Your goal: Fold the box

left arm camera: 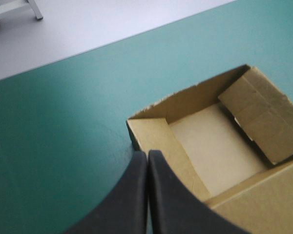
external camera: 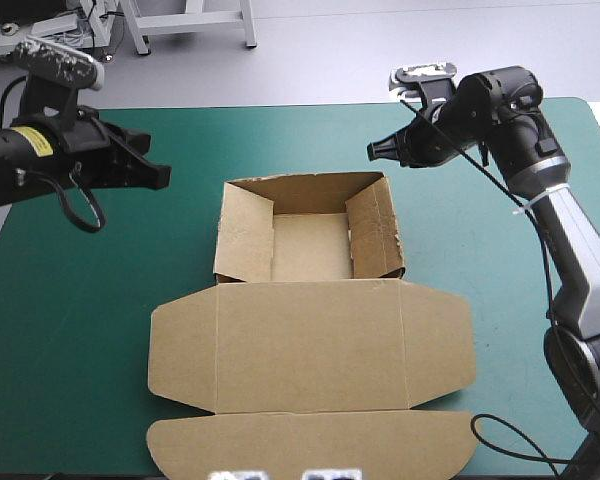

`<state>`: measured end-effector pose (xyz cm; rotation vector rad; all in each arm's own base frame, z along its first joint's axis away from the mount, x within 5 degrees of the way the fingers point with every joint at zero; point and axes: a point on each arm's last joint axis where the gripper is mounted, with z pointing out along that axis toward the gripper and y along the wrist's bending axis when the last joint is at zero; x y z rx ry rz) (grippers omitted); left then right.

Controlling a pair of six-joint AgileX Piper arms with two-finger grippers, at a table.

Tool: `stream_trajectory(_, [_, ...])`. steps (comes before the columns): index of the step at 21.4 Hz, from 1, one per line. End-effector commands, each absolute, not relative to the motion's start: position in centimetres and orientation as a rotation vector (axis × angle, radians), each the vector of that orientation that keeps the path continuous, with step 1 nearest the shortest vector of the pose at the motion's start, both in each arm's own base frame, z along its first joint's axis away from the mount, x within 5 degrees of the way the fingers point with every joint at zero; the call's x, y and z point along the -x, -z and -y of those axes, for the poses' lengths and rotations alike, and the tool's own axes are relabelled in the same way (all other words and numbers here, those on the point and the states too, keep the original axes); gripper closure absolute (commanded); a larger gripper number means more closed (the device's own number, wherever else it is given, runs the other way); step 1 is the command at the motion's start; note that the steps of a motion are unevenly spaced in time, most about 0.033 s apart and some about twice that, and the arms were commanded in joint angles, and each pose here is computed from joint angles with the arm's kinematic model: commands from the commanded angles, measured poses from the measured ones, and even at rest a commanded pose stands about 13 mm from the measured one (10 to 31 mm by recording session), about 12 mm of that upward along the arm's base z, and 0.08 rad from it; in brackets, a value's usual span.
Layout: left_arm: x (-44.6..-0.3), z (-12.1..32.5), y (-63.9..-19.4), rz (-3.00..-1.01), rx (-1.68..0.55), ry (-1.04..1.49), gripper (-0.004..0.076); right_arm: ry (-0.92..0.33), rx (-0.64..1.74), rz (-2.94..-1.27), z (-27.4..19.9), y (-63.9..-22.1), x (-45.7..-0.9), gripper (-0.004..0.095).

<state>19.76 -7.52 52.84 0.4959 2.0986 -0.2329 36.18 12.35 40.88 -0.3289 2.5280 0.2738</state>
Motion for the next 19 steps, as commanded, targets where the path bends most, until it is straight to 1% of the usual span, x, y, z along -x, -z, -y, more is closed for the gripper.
stream_trajectory(1, [-17.4, 6.6, -51.6, -2.140, -0.508, 0.209, 0.0733, -0.253, 0.386, -2.529, -11.8, -40.9, -35.1, 0.0913])
stream_trajectory(2, [-17.1, 6.4, -50.9, -2.154, -0.507, 0.193, 0.0733, -0.249, 0.391, -2.550, -11.8, -40.3, -35.2, 0.0901])
stream_trajectory(3, [-16.7, 6.2, -50.0, -2.170, -0.504, 0.188, 0.0733, -0.245, 0.398, -2.572, -11.9, -39.6, -35.4, 0.0860])
stream_trajectory(4, [-16.2, 6.0, -49.0, -2.191, -0.507, 0.186, 0.0733, -0.243, 0.402, -2.578, -11.9, -39.3, -35.6, 0.0798])
stream_trajectory(5, [-15.6, 5.8, -47.9, -2.215, -0.511, 0.185, 0.0733, -0.245, 0.403, -2.584, -12.0, -39.1, -35.7, 0.0683])
stream_trajectory(6, [-15.4, 5.8, -47.2, -2.229, -0.514, 0.184, 0.0733, -0.245, 0.400, -2.588, -12.0, -38.9, -35.8, 0.0632])
stream_trajectory(7, [-14.9, 5.6, -46.1, -2.258, -0.516, 0.183, 0.0733, -0.261, 0.383, -2.595, -12.1, -38.9, -35.9, 0.0527])
stream_trajectory(8, [-14.7, 5.5, -45.6, -2.270, -0.516, 0.183, 0.0733, -0.267, 0.383, -2.597, -12.2, -38.8, -35.9, 0.0493])
stream_trajectory(10, [-14.2, 5.3, -44.2, -2.291, -0.514, 0.183, 0.0733, -0.290, 0.382, -2.607, -12.4, -38.4, -36.1, 0.0463])
stream_trajectory(13, [-13.4, 5.1, -42.6, -2.245, -0.469, 0.201, 0.0733, -0.385, 0.376, -2.655, -13.3, -36.8, -37.0, 0.0462])
stream_trajectory(17, [-12.5, 4.8, -41.3, -2.246, -0.453, 0.207, 0.0733, -0.384, 0.376, -2.713, -13.7, -34.6, -38.1, 0.0462])
stream_trajectory(19, [-12.1, 4.6, -40.8, -2.254, -0.454, 0.207, 0.0733, -0.354, 0.378, -2.767, -13.7, -32.8, -38.4, 0.0462])
